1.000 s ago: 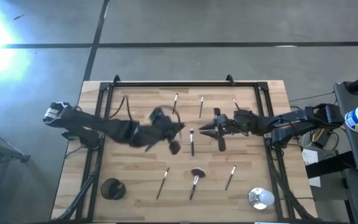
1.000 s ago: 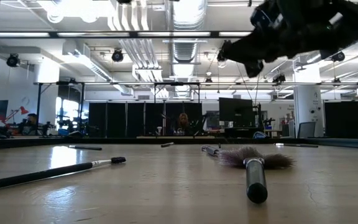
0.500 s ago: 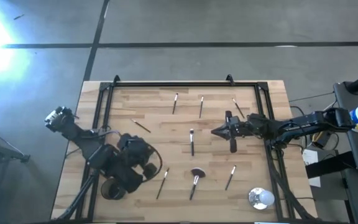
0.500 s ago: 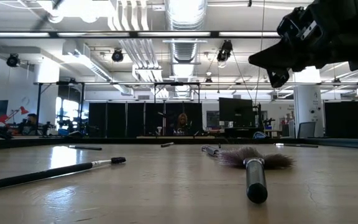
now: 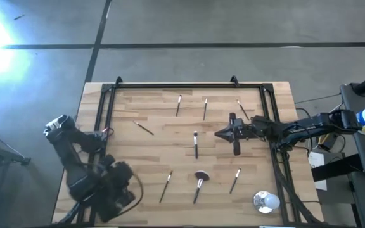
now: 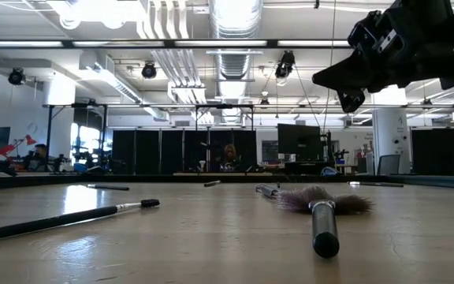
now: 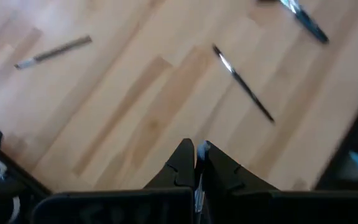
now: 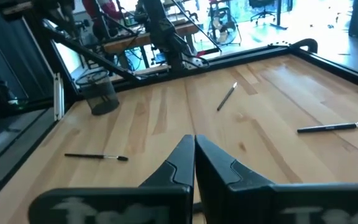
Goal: Pick & Place Makeup Brushes
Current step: Put the black eyeshadow brush into the makeup holder, then put the black blush brush into the makeup holder
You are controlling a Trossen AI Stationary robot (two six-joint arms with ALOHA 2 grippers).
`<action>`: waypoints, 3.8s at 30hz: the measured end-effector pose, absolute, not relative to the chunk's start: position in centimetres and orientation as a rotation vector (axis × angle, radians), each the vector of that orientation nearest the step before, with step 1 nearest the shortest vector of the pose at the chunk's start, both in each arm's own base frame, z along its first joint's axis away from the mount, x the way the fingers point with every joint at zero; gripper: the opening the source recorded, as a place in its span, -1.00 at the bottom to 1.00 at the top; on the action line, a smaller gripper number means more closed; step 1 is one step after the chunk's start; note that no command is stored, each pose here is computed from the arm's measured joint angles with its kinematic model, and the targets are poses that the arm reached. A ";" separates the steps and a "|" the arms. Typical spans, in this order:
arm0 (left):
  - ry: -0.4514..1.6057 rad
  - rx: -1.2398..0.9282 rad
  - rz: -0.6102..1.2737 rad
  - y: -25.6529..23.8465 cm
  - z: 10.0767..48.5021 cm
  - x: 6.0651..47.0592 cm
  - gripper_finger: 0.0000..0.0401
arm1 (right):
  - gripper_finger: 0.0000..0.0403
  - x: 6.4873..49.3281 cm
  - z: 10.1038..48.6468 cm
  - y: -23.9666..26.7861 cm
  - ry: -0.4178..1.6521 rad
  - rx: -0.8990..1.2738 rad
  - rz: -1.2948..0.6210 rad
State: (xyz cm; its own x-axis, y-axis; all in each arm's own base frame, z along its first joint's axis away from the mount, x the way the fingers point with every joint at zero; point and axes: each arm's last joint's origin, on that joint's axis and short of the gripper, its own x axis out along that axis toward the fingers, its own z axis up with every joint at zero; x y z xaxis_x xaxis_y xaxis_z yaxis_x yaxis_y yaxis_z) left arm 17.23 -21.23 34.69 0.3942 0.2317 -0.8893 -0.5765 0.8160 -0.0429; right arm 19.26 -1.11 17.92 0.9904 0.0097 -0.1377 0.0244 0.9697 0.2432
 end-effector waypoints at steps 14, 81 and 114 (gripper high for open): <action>1.132 -0.048 0.371 -22.6 29.6 15.0 -0.97 | -0.96 19.7 18.1 -1.2 0.140 0.298 -0.023; 1.005 -0.278 0.151 -25.7 26.5 15.0 -0.99 | -0.96 20.2 18.7 -1.5 0.165 0.281 -0.116; 0.514 -0.602 0.355 -11.8 22.9 30.0 -0.99 | -0.96 18.1 14.7 -1.1 0.320 0.221 -0.217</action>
State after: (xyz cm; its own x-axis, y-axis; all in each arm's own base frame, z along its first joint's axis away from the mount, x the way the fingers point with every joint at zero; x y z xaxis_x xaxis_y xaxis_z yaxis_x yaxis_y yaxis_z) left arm 29.99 -11.78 22.93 0.8167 0.1674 -0.5523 -0.4577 0.7708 -0.4432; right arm 18.14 -1.09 14.72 0.9266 -0.1751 -0.3328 0.2446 0.9528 0.1797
